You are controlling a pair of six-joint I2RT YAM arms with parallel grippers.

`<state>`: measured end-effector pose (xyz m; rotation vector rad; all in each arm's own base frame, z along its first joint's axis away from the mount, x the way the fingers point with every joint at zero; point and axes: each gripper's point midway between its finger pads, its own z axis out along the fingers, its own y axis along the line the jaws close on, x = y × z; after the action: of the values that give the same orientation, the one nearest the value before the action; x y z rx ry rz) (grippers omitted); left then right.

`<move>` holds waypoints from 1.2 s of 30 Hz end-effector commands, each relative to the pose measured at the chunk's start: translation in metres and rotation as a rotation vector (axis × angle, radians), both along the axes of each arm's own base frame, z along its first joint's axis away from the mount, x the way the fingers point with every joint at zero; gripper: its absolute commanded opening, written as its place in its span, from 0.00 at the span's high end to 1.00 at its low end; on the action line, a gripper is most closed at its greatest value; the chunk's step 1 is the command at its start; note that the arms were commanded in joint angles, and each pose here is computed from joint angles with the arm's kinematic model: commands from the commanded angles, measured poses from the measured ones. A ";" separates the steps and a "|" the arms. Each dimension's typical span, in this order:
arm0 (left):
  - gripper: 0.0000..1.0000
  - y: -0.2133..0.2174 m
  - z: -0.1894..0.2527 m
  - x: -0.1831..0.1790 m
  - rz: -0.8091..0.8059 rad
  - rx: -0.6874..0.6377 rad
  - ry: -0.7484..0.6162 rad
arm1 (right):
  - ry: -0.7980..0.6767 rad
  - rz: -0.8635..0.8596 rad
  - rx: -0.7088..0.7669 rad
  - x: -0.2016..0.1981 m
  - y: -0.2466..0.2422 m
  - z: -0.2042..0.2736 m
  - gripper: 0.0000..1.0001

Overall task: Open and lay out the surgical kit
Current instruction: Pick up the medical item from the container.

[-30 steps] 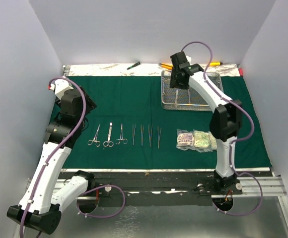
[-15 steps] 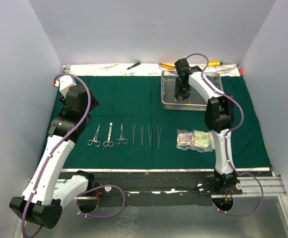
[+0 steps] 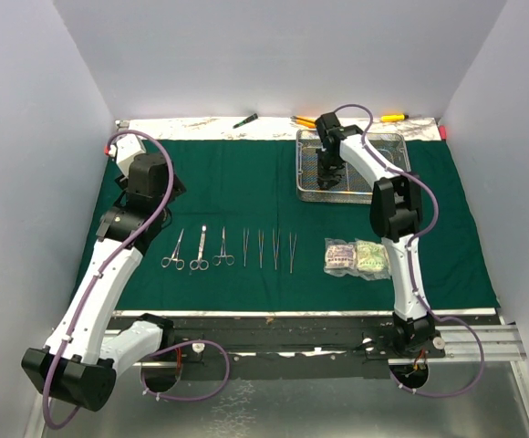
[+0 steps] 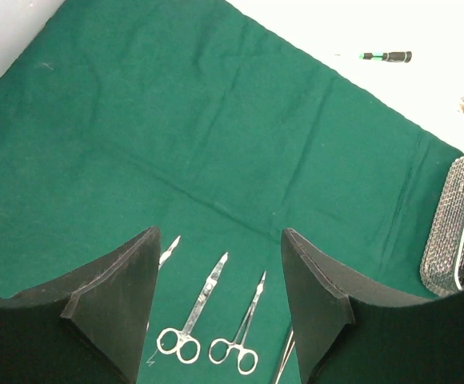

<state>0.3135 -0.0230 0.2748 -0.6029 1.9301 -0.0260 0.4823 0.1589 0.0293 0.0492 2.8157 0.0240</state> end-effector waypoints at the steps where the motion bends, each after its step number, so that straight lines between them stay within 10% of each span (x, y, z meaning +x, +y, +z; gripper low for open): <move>1: 0.37 0.000 0.008 0.006 -0.002 0.002 -0.024 | 0.113 0.007 0.000 -0.015 -0.001 -0.035 0.77; 11: 0.37 -0.001 0.008 0.008 -0.003 0.001 -0.023 | 0.221 -0.022 -0.073 -0.036 -0.022 -0.065 0.91; 24: 0.37 -0.002 0.009 0.012 -0.001 -0.001 -0.027 | -0.381 -0.080 0.023 0.038 -0.019 0.088 0.99; 36: 0.37 0.003 0.018 0.007 0.016 0.007 -0.053 | -0.632 -0.107 0.171 0.049 -0.005 0.181 0.99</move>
<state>0.3217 -0.0251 0.2687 -0.5966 1.9444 -0.0143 0.5240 0.1447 0.1769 0.1643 2.2708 0.1252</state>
